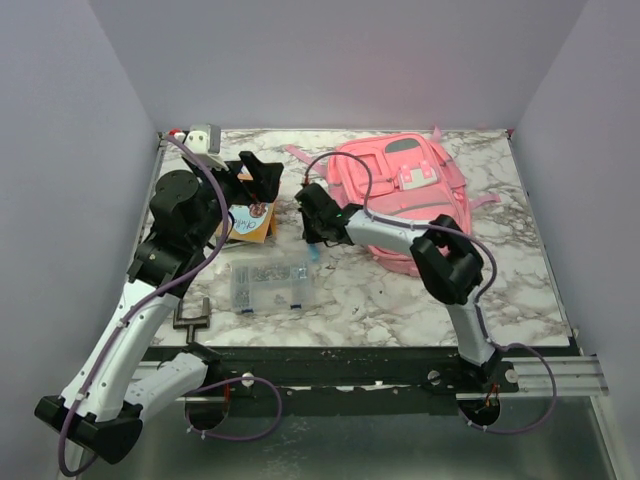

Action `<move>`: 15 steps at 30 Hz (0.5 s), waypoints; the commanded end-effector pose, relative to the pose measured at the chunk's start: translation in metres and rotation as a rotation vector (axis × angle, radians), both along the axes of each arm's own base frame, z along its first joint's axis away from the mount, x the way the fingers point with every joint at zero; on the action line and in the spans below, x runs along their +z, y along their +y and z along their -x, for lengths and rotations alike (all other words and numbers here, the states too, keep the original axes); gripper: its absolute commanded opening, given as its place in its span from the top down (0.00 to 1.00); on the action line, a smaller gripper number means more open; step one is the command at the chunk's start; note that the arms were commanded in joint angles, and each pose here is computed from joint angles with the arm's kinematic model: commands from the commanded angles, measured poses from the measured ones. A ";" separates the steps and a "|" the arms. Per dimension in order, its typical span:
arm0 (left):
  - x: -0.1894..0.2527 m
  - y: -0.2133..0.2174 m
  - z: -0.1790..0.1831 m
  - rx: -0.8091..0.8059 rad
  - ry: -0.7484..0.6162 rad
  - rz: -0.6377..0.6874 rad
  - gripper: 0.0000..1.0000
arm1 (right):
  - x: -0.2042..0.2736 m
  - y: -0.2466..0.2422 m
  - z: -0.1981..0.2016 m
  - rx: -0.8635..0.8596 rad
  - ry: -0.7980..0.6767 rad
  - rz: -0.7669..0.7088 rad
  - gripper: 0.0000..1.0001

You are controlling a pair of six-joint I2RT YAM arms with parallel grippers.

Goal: Pack the student bag
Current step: Pick up the stationery from the center of the board, then place the stationery in the student bag.

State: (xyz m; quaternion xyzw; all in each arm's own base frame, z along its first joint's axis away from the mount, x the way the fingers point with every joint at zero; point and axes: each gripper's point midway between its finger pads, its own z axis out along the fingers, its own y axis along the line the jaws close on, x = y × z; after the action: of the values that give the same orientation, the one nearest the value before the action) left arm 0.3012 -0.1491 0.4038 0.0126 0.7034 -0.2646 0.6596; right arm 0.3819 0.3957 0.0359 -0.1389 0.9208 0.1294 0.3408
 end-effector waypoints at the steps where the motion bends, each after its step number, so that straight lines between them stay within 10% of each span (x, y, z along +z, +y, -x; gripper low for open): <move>1: 0.003 -0.005 0.000 -0.027 0.002 0.016 0.02 | 0.087 -0.014 -0.005 -0.046 -0.124 -0.199 0.99; 15: -0.003 -0.018 0.001 -0.088 0.034 0.025 0.02 | 0.149 -0.210 0.044 -0.389 -0.174 -0.290 0.99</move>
State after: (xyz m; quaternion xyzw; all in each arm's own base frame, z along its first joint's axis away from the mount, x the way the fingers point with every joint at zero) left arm 0.3039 -0.1616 0.3946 0.0240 0.7136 -0.2849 0.6395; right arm 0.3547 0.2435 0.2028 0.0117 0.8569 0.2133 0.4691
